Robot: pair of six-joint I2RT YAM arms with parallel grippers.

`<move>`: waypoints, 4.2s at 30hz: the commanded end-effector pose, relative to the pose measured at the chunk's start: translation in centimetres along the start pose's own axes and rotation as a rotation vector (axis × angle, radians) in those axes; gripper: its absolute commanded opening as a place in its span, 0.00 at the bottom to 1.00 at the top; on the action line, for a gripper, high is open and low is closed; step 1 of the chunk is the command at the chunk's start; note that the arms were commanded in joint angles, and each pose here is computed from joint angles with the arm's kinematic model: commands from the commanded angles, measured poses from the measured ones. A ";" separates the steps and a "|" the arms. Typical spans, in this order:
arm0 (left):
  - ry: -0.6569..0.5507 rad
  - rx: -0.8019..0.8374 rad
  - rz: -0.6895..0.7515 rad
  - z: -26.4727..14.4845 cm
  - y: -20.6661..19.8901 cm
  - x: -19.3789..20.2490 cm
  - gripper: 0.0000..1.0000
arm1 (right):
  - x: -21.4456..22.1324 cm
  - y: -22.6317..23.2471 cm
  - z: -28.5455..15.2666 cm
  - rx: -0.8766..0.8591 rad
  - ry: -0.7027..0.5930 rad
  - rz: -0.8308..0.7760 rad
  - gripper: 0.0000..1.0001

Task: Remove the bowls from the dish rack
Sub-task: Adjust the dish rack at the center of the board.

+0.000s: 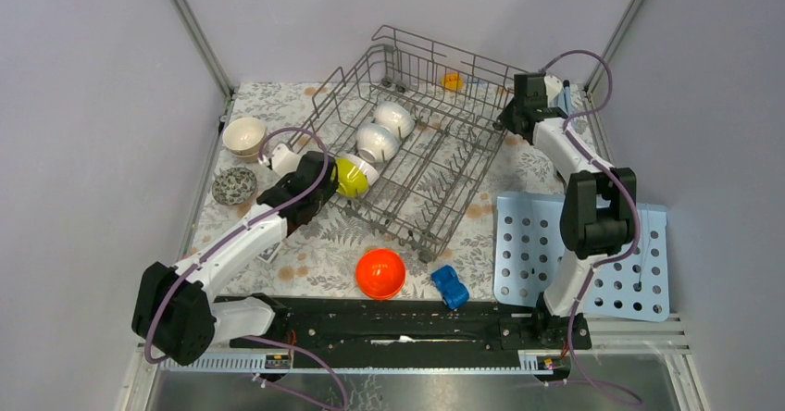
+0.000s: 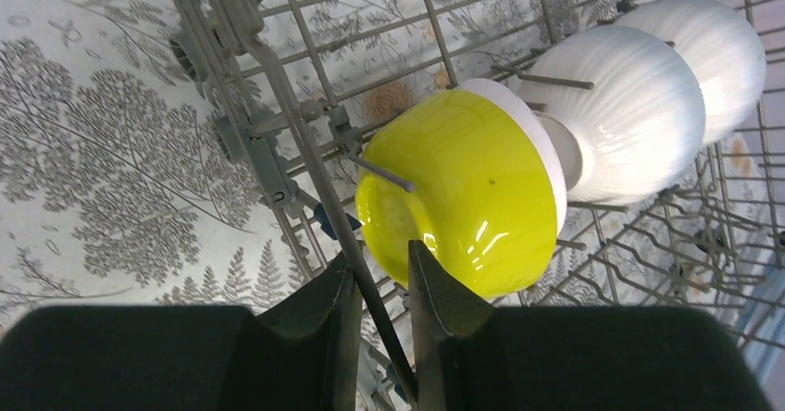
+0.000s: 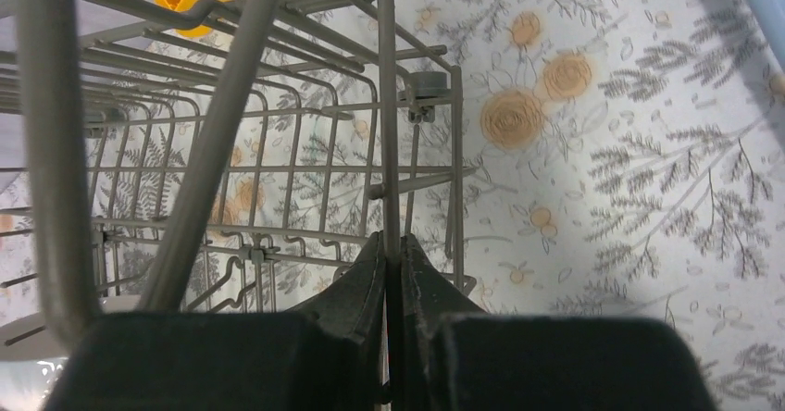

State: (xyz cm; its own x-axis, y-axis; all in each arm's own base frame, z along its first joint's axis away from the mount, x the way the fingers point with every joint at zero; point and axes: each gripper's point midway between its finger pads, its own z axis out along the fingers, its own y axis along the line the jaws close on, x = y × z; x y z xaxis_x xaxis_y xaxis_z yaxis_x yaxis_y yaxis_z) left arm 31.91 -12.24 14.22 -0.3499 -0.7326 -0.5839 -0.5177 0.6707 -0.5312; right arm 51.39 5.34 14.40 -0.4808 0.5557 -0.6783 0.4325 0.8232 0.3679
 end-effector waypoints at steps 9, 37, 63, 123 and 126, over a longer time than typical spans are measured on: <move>-0.161 0.082 0.068 1.1 -3.9 -5.7 0.00 | -1.7 2.3 -6.1 -0.165 -0.058 0.150 0.00; -0.126 0.089 0.145 5.9 -6.5 -6.5 0.00 | 1.2 1.2 -9.9 -0.245 -0.019 0.290 0.00; -0.134 0.049 0.161 9.5 -6.0 -10.2 0.00 | 6.7 2.5 -13.0 -0.374 0.117 0.299 0.00; 0.043 0.176 0.175 9.0 -7.4 -9.9 0.04 | 10.6 2.1 -15.6 -0.352 0.059 0.150 0.40; 0.048 0.190 0.181 9.5 -8.4 -10.0 0.00 | 10.3 1.6 -15.9 -0.336 0.051 0.104 0.59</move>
State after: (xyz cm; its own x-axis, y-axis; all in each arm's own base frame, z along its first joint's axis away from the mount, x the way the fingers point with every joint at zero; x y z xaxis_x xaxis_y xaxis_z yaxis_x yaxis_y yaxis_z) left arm 43.38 -4.18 13.99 -0.4961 -0.5880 -0.6389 -0.4733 0.8000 -0.3688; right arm 35.75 12.27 15.38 -0.4105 0.7475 -0.5223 0.3674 0.6598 0.6555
